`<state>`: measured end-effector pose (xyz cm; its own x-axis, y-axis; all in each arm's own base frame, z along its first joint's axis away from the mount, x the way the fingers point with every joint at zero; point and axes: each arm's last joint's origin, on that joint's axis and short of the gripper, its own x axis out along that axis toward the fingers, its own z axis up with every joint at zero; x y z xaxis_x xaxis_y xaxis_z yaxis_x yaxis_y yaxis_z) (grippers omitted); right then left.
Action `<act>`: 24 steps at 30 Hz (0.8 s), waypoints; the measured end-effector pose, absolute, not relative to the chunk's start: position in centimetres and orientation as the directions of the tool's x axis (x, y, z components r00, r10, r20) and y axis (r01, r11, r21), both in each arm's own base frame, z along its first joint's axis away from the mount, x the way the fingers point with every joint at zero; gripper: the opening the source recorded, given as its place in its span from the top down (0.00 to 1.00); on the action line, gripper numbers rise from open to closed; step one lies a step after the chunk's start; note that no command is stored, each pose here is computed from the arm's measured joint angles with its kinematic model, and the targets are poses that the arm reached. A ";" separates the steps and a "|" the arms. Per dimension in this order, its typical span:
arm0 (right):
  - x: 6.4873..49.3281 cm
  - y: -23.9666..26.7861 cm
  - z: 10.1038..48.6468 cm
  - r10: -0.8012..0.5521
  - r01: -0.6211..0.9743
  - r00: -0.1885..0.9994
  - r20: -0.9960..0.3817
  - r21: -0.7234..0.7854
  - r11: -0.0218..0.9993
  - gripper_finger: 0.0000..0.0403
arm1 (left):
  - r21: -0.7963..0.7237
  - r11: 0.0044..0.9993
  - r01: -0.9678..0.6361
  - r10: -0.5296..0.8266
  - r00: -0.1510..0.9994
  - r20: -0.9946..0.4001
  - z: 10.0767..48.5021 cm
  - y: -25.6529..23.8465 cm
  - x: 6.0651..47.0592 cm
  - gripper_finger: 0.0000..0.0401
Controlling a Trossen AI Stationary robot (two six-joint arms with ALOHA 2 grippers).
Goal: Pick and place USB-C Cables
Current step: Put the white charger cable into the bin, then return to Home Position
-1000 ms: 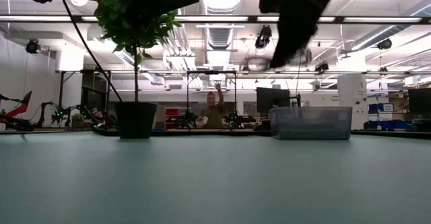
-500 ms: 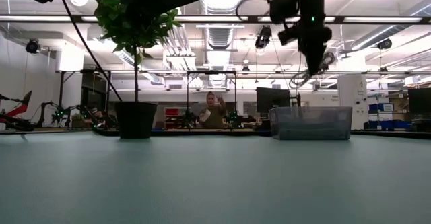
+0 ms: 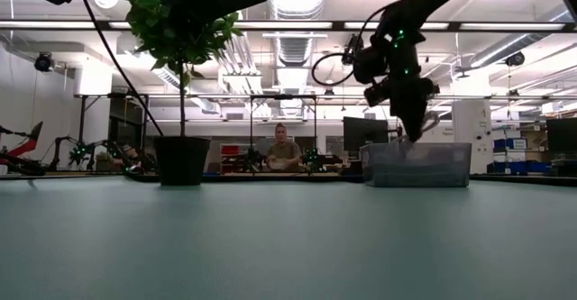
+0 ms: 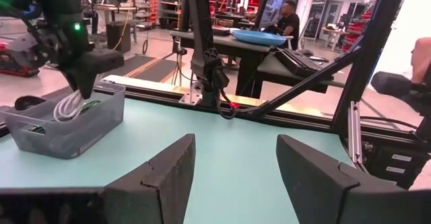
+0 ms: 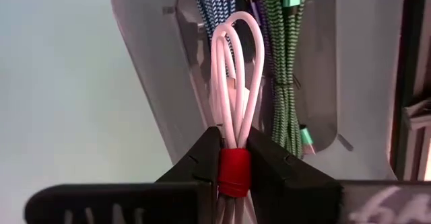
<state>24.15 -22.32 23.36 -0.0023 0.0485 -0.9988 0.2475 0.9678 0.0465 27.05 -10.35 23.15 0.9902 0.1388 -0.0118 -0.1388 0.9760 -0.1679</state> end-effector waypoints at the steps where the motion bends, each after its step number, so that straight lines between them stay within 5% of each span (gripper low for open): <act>1: 24.2 -22.4 23.2 0.051 0.247 -0.007 -0.999 0.048 0.968 0.90 | -0.168 0.976 -0.139 0.139 0.990 -0.012 23.1 -10.3 27.0 0.52; 7: 24.5 -22.8 22.9 0.023 0.224 0.014 -1.000 0.026 0.974 0.90 | -0.144 0.980 -0.139 0.139 0.990 -0.012 23.1 -10.3 27.0 0.52; 16: 25.1 -23.3 22.9 -0.030 0.231 0.070 -0.997 -0.013 0.973 0.69 | -0.142 0.980 -0.139 0.139 0.990 -0.012 23.1 -10.3 27.0 0.52; 24: 24.7 -23.4 23.4 -0.111 0.266 0.003 -0.994 -0.106 0.958 0.66 | -0.143 0.980 -0.139 0.139 0.990 -0.009 23.2 -10.3 27.0 0.52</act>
<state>24.69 -23.38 23.38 0.0034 -0.1111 -0.9938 0.2662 0.9581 -0.1062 27.03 -10.34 23.23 0.9902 0.1391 -0.0093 -0.1390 0.9799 -0.1430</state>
